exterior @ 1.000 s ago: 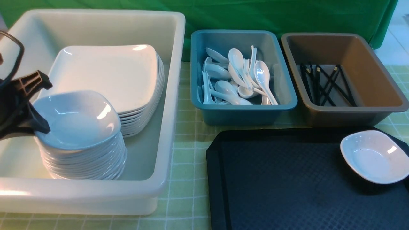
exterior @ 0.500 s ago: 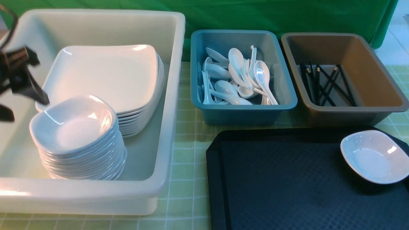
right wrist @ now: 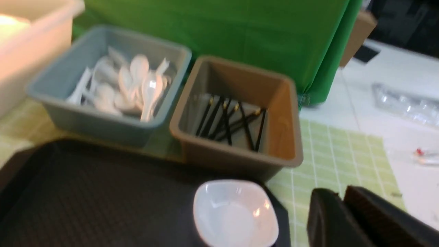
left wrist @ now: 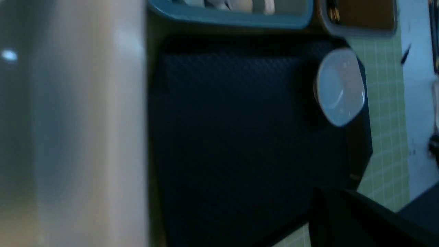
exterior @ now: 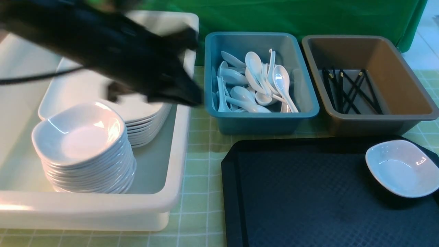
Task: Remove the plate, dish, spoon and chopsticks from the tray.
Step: Use the left arm to grab a small plate from the dinner plate
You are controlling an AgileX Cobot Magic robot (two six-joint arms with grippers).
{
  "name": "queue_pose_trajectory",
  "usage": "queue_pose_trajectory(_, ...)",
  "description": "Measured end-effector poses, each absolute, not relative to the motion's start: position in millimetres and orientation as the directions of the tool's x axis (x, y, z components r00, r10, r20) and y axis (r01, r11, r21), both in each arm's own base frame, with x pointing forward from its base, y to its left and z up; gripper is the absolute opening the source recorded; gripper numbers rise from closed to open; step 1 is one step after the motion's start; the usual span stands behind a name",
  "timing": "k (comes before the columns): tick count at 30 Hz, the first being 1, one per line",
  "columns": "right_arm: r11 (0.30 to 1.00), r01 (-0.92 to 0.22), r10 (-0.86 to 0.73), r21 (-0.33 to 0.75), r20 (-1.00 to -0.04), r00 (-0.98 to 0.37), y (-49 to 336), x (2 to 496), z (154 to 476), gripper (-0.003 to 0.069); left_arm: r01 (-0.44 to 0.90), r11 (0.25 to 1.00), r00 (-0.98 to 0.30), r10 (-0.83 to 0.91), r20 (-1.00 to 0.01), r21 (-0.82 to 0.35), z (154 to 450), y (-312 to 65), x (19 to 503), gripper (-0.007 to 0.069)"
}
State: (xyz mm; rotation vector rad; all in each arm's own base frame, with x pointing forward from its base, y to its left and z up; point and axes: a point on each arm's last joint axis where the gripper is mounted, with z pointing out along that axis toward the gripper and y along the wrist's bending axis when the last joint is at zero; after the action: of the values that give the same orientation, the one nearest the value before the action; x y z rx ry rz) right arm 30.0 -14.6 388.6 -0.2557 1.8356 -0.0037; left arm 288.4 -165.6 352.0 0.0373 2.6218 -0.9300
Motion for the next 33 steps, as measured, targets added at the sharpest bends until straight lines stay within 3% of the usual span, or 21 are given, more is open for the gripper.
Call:
queue_pose_trajectory(8, 0.976, -0.165, -0.191, -0.144, -0.929, -0.318, -13.6, 35.0, 397.1, 0.0064, 0.234, 0.746, -0.967, 0.111, -0.23, -0.623, 287.4, -308.3, 323.2, 0.0011)
queue_pose_trajectory(12, 0.976, -0.156, -0.201, -0.153, -0.91, -0.364, -17.4, 29.6, 398.2, 0.0064, 0.254, 0.716, -0.964, 0.136, -0.227, -0.651, 267.5, -365.3, 330.7, 0.0095)
queue_pose_trajectory(16, 0.972, -0.152, -0.226, -0.176, -0.871, -0.435, -21.6, 23.8, 395.0, 0.0064, 0.258, 0.689, -0.965, 0.149, -0.216, -0.678, 234.7, -416.3, 335.8, 0.0244)
queue_pose_trajectory(22, 0.972, -0.152, -0.232, -0.182, -0.86, -0.454, -22.7, 22.1, 393.7, 0.0064, 0.257, 0.674, -0.966, 0.156, -0.207, -0.693, 204.2, -445.4, 337.0, 0.0415)
queue_pose_trajectory(27, 0.972, -0.154, -0.231, -0.179, -0.862, -0.45, -22.3, 22.2, 393.9, 0.0064, 0.159, 0.697, -0.985, 0.065, -0.159, -0.699, 181.0, -449.8, 343.9, 0.0447)
queue_pose_trajectory(33, 0.972, -0.158, -0.228, -0.175, -0.87, -0.438, -21.7, 22.3, 394.9, 0.007, 0.085, 0.674, -0.987, -0.045, -0.156, -0.734, 164.5, -459.5, 348.5, 0.045)
